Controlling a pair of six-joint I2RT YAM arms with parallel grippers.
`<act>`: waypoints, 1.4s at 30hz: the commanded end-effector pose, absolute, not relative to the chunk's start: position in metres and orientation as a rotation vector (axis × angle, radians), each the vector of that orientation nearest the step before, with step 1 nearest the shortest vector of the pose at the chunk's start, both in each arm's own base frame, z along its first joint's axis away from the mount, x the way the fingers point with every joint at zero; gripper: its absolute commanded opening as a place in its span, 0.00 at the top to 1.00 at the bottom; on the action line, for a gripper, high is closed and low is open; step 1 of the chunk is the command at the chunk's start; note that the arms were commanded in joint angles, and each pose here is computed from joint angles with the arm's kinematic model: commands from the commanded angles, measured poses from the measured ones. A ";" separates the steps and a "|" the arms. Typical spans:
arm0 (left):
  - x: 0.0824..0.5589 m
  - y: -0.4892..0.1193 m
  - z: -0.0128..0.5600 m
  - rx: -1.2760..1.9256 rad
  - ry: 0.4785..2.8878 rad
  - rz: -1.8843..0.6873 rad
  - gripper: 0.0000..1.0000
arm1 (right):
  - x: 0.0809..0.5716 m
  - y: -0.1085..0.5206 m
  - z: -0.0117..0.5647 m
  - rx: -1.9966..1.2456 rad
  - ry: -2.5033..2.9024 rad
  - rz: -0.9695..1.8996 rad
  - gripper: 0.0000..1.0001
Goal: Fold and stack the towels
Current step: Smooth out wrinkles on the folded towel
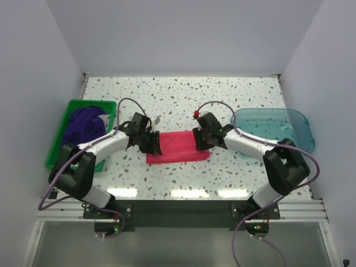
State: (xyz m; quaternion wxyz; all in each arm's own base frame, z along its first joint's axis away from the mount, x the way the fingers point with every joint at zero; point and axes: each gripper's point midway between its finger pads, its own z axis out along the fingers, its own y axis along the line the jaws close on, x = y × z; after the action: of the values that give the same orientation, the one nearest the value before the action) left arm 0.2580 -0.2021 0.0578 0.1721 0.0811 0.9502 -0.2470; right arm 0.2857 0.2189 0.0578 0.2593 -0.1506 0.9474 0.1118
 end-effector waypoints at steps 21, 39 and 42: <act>0.240 -0.174 0.048 0.152 2.700 -0.586 0.62 | 0.266 0.190 0.058 -0.366 2.564 0.220 0.59; 0.217 -0.150 0.015 0.123 2.820 -0.444 0.75 | 0.239 0.197 0.023 -0.336 2.709 0.293 0.69; 0.212 -0.141 0.005 0.096 2.846 -0.399 0.78 | 0.234 0.189 0.013 -0.310 2.735 0.252 0.70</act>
State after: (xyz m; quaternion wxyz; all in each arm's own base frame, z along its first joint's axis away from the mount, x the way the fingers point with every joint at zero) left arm 0.2181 -0.1578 0.0186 0.1430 0.0438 0.9738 -0.1712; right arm 0.2381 0.1910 0.0199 0.1939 -0.1264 0.9684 0.0931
